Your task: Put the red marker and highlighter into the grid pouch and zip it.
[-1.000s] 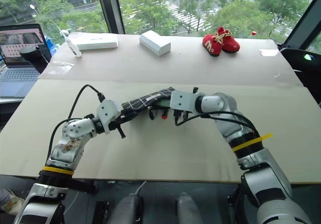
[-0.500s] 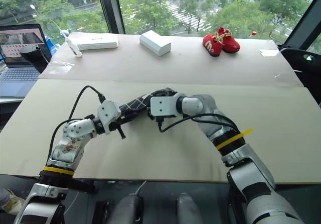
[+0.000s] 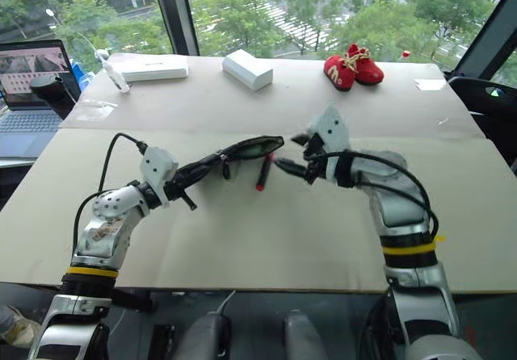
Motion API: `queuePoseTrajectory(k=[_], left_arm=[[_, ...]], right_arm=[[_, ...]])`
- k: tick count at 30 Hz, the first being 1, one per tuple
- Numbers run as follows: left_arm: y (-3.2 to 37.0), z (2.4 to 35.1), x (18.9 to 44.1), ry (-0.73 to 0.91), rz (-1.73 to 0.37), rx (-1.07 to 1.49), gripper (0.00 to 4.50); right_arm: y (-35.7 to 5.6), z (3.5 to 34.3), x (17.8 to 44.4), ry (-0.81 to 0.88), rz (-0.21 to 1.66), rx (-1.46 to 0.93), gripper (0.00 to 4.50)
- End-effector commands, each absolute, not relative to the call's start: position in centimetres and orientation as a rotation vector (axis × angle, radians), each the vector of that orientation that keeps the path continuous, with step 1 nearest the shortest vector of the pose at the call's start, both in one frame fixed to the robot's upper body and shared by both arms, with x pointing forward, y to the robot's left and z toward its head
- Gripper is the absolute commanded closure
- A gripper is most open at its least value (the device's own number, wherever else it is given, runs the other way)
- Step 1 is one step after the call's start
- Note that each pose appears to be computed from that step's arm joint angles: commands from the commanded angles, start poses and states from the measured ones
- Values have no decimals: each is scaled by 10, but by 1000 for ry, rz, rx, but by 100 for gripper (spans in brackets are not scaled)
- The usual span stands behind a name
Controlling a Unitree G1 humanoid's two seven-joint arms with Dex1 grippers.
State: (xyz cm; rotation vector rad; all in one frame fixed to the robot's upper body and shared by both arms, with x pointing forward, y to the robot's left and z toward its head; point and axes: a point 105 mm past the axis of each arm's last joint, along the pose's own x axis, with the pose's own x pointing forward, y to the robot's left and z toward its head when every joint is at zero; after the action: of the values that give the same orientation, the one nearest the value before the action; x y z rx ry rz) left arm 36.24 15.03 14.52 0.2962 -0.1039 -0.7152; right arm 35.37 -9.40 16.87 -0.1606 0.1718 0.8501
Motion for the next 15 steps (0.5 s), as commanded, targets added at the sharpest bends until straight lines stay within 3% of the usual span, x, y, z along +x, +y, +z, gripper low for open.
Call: queuePoseTrajectory(k=[1,7,15], left_arm=[[160,157,365,-137,-673,310,450],[156,156,364,-141,-693,328,450],[151,155,362,-152,-691,318,450]], right_arm=[[-86,172,353,220,713,-80,83],[-75,162,384,311,449,47,83],[-51,142,393,358,437,-35,83]])
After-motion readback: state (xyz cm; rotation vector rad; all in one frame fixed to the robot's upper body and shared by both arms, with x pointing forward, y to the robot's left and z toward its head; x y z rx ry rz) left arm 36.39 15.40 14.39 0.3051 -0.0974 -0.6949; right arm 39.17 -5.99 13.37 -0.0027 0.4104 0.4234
